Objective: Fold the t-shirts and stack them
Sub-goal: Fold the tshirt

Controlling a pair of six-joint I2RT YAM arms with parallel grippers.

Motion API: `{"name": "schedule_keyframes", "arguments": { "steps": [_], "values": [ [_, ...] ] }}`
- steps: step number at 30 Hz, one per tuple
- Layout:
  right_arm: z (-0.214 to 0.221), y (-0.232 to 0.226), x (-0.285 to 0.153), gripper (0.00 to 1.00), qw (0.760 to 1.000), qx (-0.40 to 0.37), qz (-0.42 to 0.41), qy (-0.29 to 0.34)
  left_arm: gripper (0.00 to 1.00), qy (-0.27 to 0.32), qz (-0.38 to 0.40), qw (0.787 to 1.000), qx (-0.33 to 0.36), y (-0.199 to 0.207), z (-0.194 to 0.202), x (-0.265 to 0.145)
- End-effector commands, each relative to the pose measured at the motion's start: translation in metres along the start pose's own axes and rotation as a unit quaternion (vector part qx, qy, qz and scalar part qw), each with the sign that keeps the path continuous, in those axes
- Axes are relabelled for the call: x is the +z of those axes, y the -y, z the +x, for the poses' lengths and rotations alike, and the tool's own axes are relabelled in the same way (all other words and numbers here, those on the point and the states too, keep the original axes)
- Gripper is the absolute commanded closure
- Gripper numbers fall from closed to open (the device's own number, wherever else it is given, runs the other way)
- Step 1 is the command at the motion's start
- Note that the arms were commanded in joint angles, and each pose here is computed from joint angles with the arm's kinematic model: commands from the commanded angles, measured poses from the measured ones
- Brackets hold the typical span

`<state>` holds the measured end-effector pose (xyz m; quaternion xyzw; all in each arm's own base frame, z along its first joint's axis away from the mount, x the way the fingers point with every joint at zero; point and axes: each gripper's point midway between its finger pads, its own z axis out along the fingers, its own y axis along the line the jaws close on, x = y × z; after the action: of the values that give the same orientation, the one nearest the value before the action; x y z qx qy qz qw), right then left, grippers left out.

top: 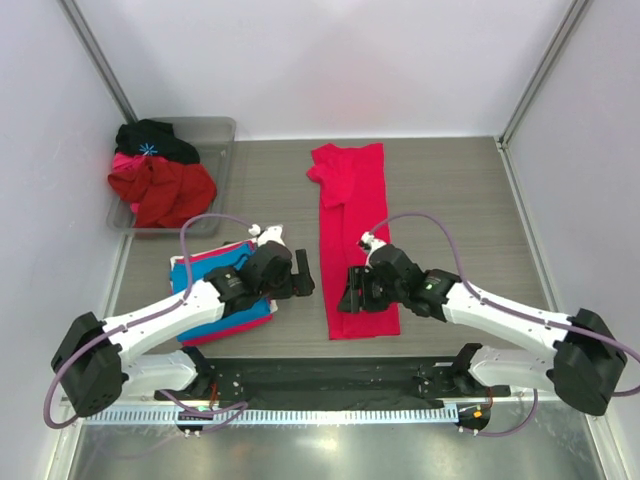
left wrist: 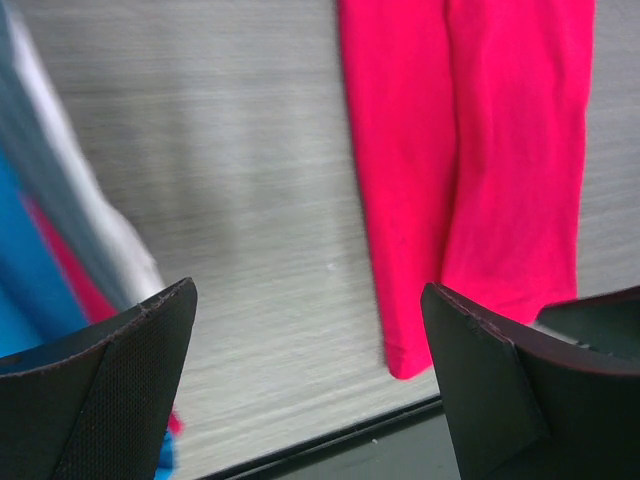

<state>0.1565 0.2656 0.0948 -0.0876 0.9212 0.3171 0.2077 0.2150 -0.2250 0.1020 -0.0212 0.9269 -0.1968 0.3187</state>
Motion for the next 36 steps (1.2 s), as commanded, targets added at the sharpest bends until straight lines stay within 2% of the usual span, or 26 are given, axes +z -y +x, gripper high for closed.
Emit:
{"name": "schedule_keyframes", "arguments": {
  "steps": [1,3,5,9,14,16,20,32,33,35,36],
  "values": [
    [-0.025,0.005,-0.018,0.46,0.998,0.002,0.045,0.053,0.07,-0.008,0.028,1.000,-0.005,0.022,0.014,0.006],
    [-0.019,0.033,-0.021,0.48,0.992,0.013,0.112,0.051,0.08,-0.015,0.043,0.999,-0.003,0.038,0.027,0.007],
    [-0.012,0.063,-0.026,0.52,0.982,0.024,0.180,0.057,0.14,-0.021,0.051,0.998,-0.004,0.051,0.040,0.010],
    [-0.001,0.095,-0.036,0.53,0.966,0.039,0.245,0.067,0.20,-0.039,0.054,0.998,-0.015,0.061,0.059,0.018],
    [0.000,0.110,-0.048,0.53,0.957,0.058,0.266,0.098,0.34,-0.066,0.047,0.997,-0.013,0.064,0.084,0.032],
    [0.004,0.117,-0.048,0.55,0.954,0.059,0.276,0.096,0.42,-0.071,0.053,0.996,-0.015,0.069,0.088,0.035],
    [0.010,0.123,-0.041,0.59,0.952,0.060,0.289,0.076,0.50,-0.077,0.047,0.996,-0.013,0.066,0.100,0.044],
    [0.015,0.133,-0.030,0.66,0.944,0.062,0.320,0.055,0.59,-0.085,0.051,0.995,-0.018,0.068,0.108,0.052],
    [0.016,0.132,-0.028,0.66,0.945,0.062,0.316,0.055,0.65,-0.086,0.054,0.995,-0.016,0.070,0.107,0.052],
    [0.020,0.131,-0.023,0.66,0.948,0.065,0.309,0.044,0.71,-0.092,0.054,0.994,-0.016,0.072,0.110,0.054],
    [0.023,0.133,-0.021,0.67,0.948,0.066,0.309,0.041,0.78,-0.095,0.053,0.994,-0.015,0.071,0.111,0.054]
  ]
}}
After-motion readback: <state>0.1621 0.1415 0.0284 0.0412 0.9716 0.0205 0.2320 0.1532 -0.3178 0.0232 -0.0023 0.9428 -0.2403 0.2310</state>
